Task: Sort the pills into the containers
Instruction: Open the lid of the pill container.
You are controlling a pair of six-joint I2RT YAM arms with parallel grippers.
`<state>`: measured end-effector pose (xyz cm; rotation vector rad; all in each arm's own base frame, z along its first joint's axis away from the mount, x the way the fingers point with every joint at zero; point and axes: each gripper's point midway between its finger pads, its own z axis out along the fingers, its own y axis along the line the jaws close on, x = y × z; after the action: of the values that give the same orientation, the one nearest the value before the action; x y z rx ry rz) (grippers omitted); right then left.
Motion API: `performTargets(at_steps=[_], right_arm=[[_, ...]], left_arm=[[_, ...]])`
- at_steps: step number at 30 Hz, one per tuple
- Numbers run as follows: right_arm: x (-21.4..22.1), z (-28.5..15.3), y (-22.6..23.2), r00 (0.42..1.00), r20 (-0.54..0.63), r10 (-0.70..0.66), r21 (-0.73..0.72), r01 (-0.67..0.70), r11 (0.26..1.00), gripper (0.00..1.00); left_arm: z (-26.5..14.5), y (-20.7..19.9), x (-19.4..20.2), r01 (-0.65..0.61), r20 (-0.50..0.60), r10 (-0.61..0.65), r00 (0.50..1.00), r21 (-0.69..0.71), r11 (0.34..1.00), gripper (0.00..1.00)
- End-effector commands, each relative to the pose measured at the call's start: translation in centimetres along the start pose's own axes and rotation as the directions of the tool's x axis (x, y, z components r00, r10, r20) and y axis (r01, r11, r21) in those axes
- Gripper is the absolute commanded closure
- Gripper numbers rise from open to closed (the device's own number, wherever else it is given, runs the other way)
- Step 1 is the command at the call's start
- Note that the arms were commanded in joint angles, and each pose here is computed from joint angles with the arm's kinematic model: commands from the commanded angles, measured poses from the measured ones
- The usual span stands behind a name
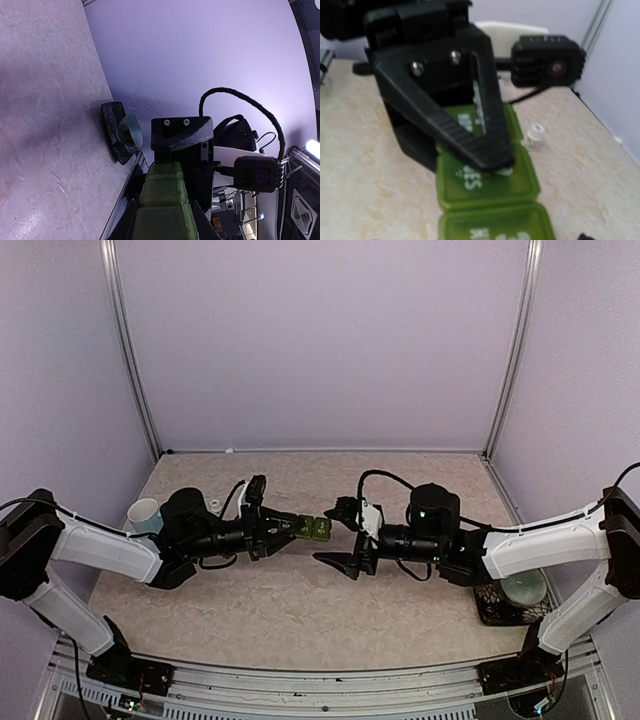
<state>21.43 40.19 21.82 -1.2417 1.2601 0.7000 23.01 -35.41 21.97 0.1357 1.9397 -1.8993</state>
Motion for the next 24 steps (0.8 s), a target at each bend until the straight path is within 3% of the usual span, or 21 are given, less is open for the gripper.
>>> performTargets(at_steps=[1,7,17,24], right_arm=[[-1.9,-0.2,0.3,0.996,0.09,0.028,-0.043,-0.024,0.999,0.21],[-2.5,-0.7,0.4,0.99,0.138,0.04,-0.058,-0.032,0.998,0.31],[-1.8,-0.8,0.3,0.989,0.144,0.047,-0.065,-0.038,0.997,0.32],[-2.1,-0.7,0.4,0.986,0.158,0.048,-0.078,-0.036,0.996,0.38]], left_arm=[[-0.2,-2.0,0.3,-0.005,-0.002,0.005,1.0,0.075,0.997,0.8],[-0.1,-2.8,0.5,-0.006,-0.006,0.007,1.0,0.098,0.995,0.8],[-0.3,-4.0,0.3,-0.016,-0.001,0.016,1.0,0.125,0.992,0.8],[-0.2,-4.1,0.5,-0.011,-0.007,0.012,1.0,0.128,0.992,0.8]])
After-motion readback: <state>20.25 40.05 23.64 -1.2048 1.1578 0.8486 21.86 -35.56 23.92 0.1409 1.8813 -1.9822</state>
